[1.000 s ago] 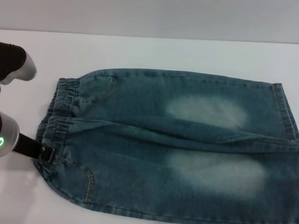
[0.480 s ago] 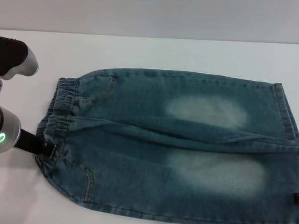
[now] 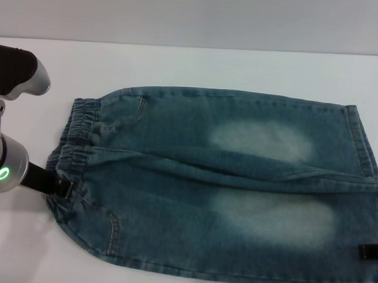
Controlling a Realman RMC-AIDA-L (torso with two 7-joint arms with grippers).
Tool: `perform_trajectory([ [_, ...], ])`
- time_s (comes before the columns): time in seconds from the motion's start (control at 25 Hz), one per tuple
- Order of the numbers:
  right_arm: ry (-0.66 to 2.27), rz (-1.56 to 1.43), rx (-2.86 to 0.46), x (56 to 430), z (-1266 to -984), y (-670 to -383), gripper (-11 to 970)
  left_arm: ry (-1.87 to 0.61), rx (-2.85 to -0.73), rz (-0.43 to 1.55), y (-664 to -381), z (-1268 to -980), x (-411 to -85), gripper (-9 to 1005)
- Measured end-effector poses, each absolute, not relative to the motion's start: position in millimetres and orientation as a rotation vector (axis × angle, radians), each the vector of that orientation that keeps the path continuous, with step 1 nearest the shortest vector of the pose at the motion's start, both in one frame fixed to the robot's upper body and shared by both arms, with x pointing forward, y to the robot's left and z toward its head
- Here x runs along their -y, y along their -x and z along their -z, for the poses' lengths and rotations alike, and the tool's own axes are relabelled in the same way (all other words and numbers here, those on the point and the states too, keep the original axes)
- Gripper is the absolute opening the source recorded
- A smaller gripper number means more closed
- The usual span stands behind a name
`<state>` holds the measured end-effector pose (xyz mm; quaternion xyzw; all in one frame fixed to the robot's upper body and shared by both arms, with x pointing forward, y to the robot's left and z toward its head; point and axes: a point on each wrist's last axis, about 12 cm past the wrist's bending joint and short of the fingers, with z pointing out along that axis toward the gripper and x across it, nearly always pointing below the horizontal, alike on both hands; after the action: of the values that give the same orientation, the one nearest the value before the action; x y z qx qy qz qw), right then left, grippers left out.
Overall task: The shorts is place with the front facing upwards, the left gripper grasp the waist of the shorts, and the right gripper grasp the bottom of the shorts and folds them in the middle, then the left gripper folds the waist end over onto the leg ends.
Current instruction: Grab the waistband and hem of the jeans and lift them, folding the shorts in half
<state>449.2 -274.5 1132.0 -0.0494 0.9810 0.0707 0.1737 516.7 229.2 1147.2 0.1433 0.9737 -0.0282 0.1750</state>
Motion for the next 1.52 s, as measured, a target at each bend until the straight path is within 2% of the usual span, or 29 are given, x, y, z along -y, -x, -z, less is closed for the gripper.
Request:
perform_trajectory([
  [0.92,0.172,-0.232,-2.813,264,-1121,-449,789,-0.407,-2.757,0.081,-517,-1148,-229,110],
  [1.52,0.254,-0.223,-2.809,261,-1124,-450,738,-0.411,-2.758,0.081,-517,-1147,-229,110],
])
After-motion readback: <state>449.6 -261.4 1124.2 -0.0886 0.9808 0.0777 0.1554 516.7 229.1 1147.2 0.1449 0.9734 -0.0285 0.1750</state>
